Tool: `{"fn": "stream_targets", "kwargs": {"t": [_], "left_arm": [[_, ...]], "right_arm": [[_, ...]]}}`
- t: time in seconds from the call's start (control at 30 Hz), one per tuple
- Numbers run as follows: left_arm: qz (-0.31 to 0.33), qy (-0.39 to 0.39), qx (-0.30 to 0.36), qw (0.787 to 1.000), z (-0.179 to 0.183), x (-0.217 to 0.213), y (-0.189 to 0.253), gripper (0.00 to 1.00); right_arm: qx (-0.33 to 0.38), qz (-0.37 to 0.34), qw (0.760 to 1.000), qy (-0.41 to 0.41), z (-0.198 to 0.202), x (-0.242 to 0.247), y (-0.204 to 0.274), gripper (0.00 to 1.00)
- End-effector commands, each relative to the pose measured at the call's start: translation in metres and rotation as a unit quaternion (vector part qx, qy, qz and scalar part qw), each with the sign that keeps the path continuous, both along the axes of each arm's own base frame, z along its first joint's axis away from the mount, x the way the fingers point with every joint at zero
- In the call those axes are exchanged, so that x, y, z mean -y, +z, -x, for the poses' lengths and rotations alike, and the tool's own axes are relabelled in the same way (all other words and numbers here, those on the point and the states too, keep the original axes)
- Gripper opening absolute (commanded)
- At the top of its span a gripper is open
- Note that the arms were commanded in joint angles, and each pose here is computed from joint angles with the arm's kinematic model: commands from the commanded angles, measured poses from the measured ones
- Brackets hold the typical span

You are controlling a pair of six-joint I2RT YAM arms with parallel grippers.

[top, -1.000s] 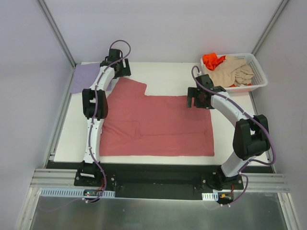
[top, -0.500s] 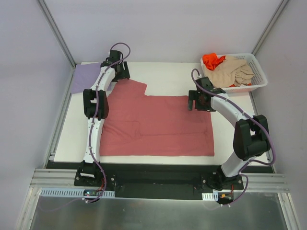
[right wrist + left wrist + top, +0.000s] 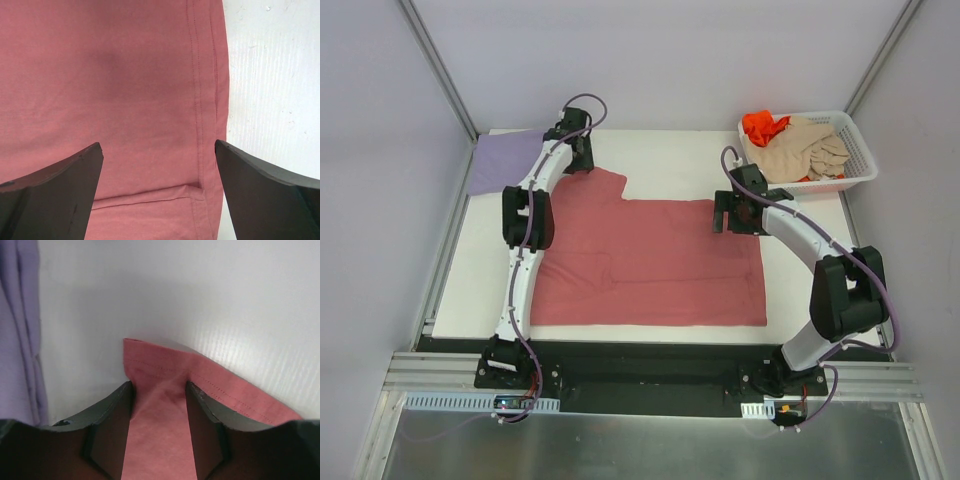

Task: Fold and stack the t-shirts
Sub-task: Grap the side of the flattened tshirt furthest away from the robot with both arms

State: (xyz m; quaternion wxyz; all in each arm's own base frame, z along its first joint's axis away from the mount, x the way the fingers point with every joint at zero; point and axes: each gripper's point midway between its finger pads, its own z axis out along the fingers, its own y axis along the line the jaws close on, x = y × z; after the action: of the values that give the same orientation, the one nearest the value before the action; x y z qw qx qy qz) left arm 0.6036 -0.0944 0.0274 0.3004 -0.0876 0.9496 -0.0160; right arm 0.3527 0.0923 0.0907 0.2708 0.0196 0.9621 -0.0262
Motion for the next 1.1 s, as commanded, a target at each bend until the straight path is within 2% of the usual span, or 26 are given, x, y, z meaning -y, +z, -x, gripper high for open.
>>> {"fn": "stream_targets", "kwargs": {"t": [0.0, 0.13, 0.43, 0.57, 0.67, 0.77, 0.93, 1.07], "left_arm": [[-0.026, -0.011, -0.047, 0.999, 0.024, 0.006, -0.008, 0.41], [-0.029, -0.004, -0.048, 0.998, 0.024, 0.001, -0.008, 0.30], [0.004, -0.006, -0.055, 0.998, 0.024, 0.000, -0.011, 0.21], [0.010, -0.012, -0.055, 0.998, 0.024, 0.001, -0.011, 0.15], [0.013, -0.015, -0.055, 0.998, 0.024, 0.002, -0.011, 0.01], [0.013, -0.015, -0.055, 0.998, 0.024, 0.002, -0.011, 0.00], [0.016, -0.018, -0.055, 0.998, 0.023, 0.003, -0.011, 0.00], [0.017, -0.020, -0.055, 0.998, 0.024, 0.004, -0.011, 0.00]], "right_arm": [[0.024, -0.003, 1.000, 0.001, -0.001, 0.003, 0.013, 0.96], [0.024, -0.005, 1.000, 0.005, -0.004, 0.001, 0.011, 0.96], [0.036, 0.016, 0.999, -0.007, -0.052, -0.006, 0.014, 0.99], [0.033, 0.043, 0.995, -0.081, -0.078, 0.001, 0.013, 0.94], [0.063, 0.066, 0.987, -0.135, -0.104, 0.010, 0.013, 0.91], [0.068, 0.077, 0.980, -0.170, -0.119, 0.018, 0.008, 0.85], [0.068, 0.078, 0.979, -0.178, -0.134, 0.014, -0.008, 0.73], [0.063, 0.082, 0.976, -0.190, -0.142, 0.015, -0.022, 0.70]]}}
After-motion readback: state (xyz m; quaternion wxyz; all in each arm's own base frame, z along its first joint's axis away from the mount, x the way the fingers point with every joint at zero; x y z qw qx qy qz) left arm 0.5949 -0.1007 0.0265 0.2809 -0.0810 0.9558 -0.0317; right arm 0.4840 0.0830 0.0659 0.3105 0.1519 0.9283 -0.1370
